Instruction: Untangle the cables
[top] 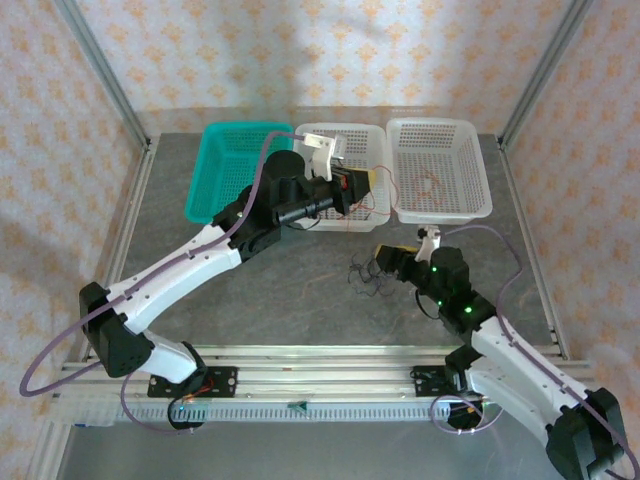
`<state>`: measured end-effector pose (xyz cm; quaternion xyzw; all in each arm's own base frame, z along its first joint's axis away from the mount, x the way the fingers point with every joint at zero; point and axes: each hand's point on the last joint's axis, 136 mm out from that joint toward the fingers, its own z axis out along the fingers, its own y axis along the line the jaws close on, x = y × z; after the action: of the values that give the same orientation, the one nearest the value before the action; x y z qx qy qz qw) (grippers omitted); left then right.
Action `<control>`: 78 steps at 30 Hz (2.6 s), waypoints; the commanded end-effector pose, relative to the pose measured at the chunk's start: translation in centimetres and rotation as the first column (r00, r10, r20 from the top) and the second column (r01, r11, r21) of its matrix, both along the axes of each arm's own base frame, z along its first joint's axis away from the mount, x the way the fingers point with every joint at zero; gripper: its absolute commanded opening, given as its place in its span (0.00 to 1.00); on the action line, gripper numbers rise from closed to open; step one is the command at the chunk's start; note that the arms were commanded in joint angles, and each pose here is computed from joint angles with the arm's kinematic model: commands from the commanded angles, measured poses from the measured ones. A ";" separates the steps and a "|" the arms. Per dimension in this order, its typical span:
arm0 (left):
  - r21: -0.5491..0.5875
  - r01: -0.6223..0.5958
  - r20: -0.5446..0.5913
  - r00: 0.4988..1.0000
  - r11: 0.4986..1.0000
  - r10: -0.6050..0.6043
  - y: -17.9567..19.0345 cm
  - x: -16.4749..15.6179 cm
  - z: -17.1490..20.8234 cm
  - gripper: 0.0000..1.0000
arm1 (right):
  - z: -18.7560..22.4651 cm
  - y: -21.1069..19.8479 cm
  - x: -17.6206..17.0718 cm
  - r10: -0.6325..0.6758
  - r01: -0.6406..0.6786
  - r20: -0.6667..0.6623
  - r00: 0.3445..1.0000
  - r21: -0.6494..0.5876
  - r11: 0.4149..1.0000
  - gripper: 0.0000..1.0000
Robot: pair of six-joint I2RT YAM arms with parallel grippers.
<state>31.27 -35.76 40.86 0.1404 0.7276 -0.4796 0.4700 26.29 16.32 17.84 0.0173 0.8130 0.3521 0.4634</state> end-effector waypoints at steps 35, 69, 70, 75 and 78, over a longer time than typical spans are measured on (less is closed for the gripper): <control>0.326 0.157 0.158 0.963 0.932 -0.217 2.9 -0.6 0.5 0.00 | 21.4 0.2 1.1 0.108 -0.025 0.378 0.920 -0.218 0.976 0.75; 0.377 0.346 0.121 0.901 0.859 -0.416 2.9 -3.0 -0.2 0.00 | 19.7 6.2 0.3 0.692 -0.633 0.356 0.628 -0.284 0.720 0.63; 0.377 0.345 0.121 0.902 0.860 -0.415 2.9 -2.9 -0.2 0.00 | 19.7 6.4 0.2 0.697 -0.640 0.356 0.622 -0.282 0.715 0.57; 0.378 0.334 0.120 0.907 0.863 -0.404 3.0 -2.8 -0.3 0.00 | 19.9 6.6 -0.3 0.700 -0.642 0.356 0.620 -0.283 0.713 0.30; 0.384 0.323 0.117 0.912 0.865 -0.392 3.1 -2.6 -0.6 0.00 | 19.9 6.3 -0.4 0.688 -0.623 0.358 0.632 -0.293 0.725 0.18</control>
<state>28.75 -32.94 39.74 0.3968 0.7199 -0.4068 0.3984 26.85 22.72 35.74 -0.3811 0.6771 0.4365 0.4536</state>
